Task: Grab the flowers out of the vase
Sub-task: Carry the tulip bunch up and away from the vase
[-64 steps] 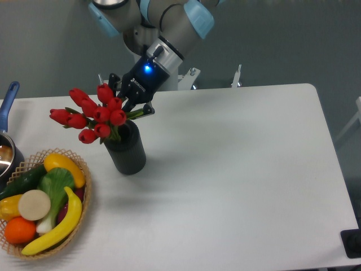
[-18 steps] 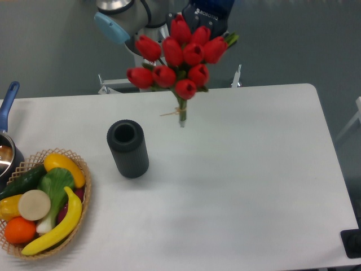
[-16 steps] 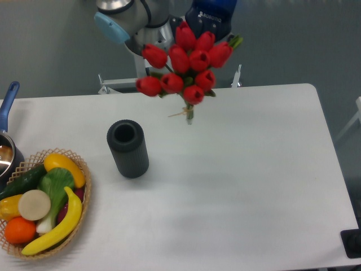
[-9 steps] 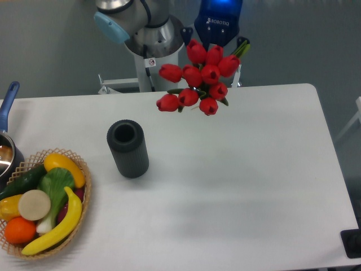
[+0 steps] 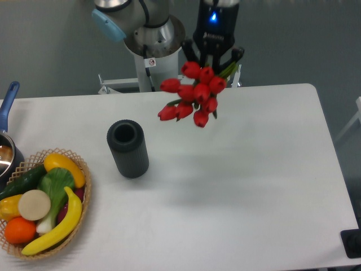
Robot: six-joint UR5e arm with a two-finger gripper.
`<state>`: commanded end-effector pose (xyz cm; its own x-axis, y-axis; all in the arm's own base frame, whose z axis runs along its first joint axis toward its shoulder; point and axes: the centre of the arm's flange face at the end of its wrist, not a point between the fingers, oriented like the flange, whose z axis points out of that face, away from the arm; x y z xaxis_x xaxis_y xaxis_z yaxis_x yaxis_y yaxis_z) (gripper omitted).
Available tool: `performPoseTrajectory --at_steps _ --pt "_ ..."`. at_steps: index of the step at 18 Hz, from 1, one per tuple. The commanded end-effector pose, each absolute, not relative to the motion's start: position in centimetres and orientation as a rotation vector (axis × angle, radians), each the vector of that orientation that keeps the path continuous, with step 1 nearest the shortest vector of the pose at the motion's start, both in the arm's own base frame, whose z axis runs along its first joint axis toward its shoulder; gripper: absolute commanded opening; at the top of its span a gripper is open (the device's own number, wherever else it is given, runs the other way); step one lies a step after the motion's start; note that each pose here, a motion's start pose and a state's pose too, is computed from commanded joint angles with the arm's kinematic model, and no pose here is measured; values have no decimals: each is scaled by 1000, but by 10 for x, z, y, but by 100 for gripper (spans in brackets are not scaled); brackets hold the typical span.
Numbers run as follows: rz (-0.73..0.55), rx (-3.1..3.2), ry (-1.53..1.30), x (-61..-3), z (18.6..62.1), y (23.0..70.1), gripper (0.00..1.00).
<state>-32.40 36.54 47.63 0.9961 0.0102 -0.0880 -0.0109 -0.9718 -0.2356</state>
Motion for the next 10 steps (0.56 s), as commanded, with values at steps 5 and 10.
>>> performPoseTrajectory --at_steps 5,10 --pt "168 -3001 117 -323 470 404 7" --pt "106 -3032 135 -330 477 417 6"
